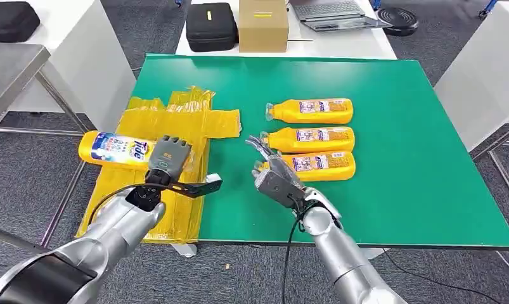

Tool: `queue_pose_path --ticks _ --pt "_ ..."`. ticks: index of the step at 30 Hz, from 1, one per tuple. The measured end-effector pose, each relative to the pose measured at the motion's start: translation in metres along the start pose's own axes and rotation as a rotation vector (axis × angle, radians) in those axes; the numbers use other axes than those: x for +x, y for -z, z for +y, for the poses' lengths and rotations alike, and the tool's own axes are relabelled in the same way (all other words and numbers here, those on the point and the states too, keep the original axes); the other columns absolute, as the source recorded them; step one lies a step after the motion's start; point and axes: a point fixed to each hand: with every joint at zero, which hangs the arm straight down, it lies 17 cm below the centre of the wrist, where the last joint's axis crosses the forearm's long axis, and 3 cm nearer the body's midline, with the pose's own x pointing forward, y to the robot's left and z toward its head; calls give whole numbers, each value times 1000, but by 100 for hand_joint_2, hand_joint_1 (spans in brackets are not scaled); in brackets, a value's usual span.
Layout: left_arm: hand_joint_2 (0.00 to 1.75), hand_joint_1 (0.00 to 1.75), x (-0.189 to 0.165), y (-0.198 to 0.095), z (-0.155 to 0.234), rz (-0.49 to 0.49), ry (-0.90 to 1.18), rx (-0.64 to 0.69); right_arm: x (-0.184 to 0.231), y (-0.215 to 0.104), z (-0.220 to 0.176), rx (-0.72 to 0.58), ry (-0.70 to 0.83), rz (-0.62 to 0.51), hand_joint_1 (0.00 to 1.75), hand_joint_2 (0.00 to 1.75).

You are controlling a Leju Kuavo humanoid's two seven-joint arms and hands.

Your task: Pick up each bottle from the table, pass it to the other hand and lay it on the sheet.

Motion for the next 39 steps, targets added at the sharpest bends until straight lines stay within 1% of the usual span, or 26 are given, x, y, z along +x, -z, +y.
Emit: queue_pose_path --ticks 3,7,10,15,19,23,32,39 --pt "175 175 8 -6 -17 -26 3 -49 -5 -2 3 6 4 9 0 0" --pt "175 175 15 -8 -17 -46 -19 -39 -6 -1 3 10 4 8 0 0" --pt "175 175 24 -7 -8 -70 -82 -3 -5 2 0 10 -2 6 0 0" --pt "175 175 29 -4 1 -71 -177 26 -6 3 0 9 -1 9 0 0" --pt "175 175 33 -3 15 -90 -332 83 -9 -1 2 5 0 17 0 0" --pt "175 175 32 -1 24 -78 -409 116 -13 -4 4 4 2 25 0 0" --pt "175 175 31 -1 25 -62 -440 119 -14 -5 3 1 3 27 0 0" --pt "175 175 32 -8 7 -38 -411 75 -16 -5 5 8 15 31 0 0"
